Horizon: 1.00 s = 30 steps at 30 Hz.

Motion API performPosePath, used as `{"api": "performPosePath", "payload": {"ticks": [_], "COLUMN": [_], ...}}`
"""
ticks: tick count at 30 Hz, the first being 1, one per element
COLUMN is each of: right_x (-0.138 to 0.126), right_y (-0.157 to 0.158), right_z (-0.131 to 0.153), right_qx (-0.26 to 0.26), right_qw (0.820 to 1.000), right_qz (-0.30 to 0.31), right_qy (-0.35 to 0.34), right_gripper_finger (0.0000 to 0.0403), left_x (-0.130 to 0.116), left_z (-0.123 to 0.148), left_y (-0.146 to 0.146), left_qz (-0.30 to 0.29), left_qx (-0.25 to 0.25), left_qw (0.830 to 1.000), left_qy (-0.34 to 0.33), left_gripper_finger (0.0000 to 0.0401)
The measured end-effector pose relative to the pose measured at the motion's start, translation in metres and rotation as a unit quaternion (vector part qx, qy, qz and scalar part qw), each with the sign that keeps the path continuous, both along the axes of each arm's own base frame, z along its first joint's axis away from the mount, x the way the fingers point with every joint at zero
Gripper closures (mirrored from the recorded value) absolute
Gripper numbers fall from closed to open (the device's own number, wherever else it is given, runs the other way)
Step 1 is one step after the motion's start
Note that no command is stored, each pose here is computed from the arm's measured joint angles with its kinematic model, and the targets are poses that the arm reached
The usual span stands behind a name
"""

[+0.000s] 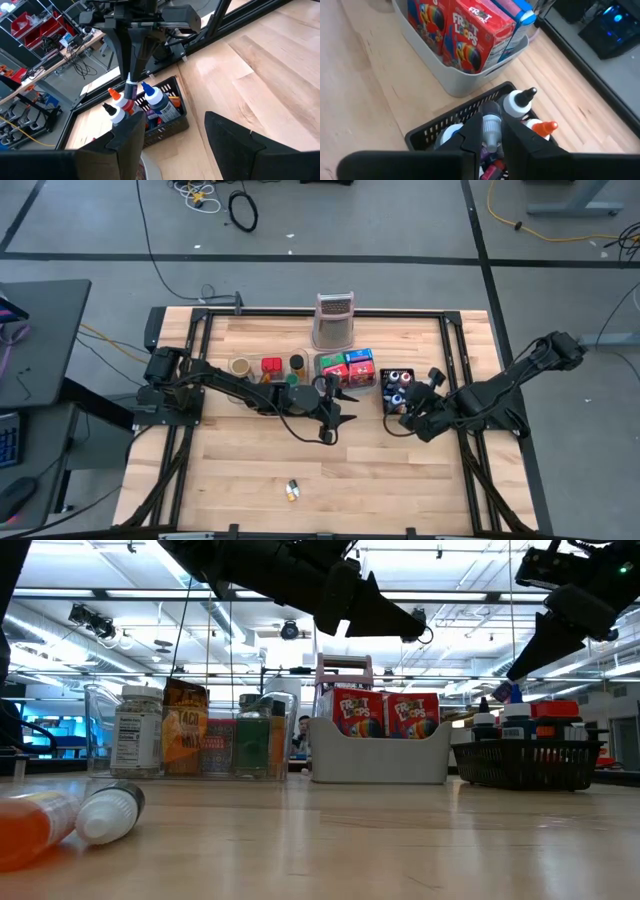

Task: Pick & Place Kitchen Items
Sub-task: Put the small violet food coloring bottle into the black basket, then put the small orange food coloring bottle into the black basket

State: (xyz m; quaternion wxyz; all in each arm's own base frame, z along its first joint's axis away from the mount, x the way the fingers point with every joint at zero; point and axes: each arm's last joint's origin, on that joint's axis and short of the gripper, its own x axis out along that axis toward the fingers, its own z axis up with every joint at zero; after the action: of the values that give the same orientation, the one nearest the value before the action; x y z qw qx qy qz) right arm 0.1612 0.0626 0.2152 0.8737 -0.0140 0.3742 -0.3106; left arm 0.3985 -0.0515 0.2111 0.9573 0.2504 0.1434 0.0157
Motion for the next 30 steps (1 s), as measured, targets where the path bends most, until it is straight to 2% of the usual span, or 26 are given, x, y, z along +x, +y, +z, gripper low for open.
{"api": "performPosePath", "payload": {"ticks": [4,13,18,22,26,30], "right_x": [0.000,0.000,0.002,0.009,0.018,0.028], "right_y": [0.000,-0.001,-0.001,0.003,0.010,0.017], "right_z": [0.000,0.001,0.002,0.005,0.010,0.020], "right_qx": [-0.004,-0.020,-0.015,0.004,-0.008,-0.027], "right_qw": [1.000,1.000,1.000,0.998,0.996,0.988], "right_qz": [0.003,-0.007,-0.008,-0.002,0.057,0.095], "right_qy": [0.004,-0.009,-0.019,-0.058,-0.069,-0.116], "right_gripper_finger": [0.0331,0.0266,0.0250,0.0253,0.0261,0.0266], "left_x": [0.000,0.000,-0.001,-0.004,-0.009,-0.015], "left_z": [0.000,-0.001,-0.002,-0.007,-0.014,-0.020], "left_y": [0.000,-0.001,-0.008,-0.016,-0.028,-0.042], "left_qz": [0.000,-0.006,-0.059,-0.100,-0.141,-0.188], "left_qx": [-0.002,-0.032,-0.059,-0.090,-0.108,-0.128], "left_qw": [1.000,0.999,0.996,0.990,0.981,0.965], "left_qy": [0.000,0.001,0.013,0.041,0.084,0.129], "left_gripper_finger": [0.0186,0.0186,0.0186,0.0186,0.0186,0.0186]}}
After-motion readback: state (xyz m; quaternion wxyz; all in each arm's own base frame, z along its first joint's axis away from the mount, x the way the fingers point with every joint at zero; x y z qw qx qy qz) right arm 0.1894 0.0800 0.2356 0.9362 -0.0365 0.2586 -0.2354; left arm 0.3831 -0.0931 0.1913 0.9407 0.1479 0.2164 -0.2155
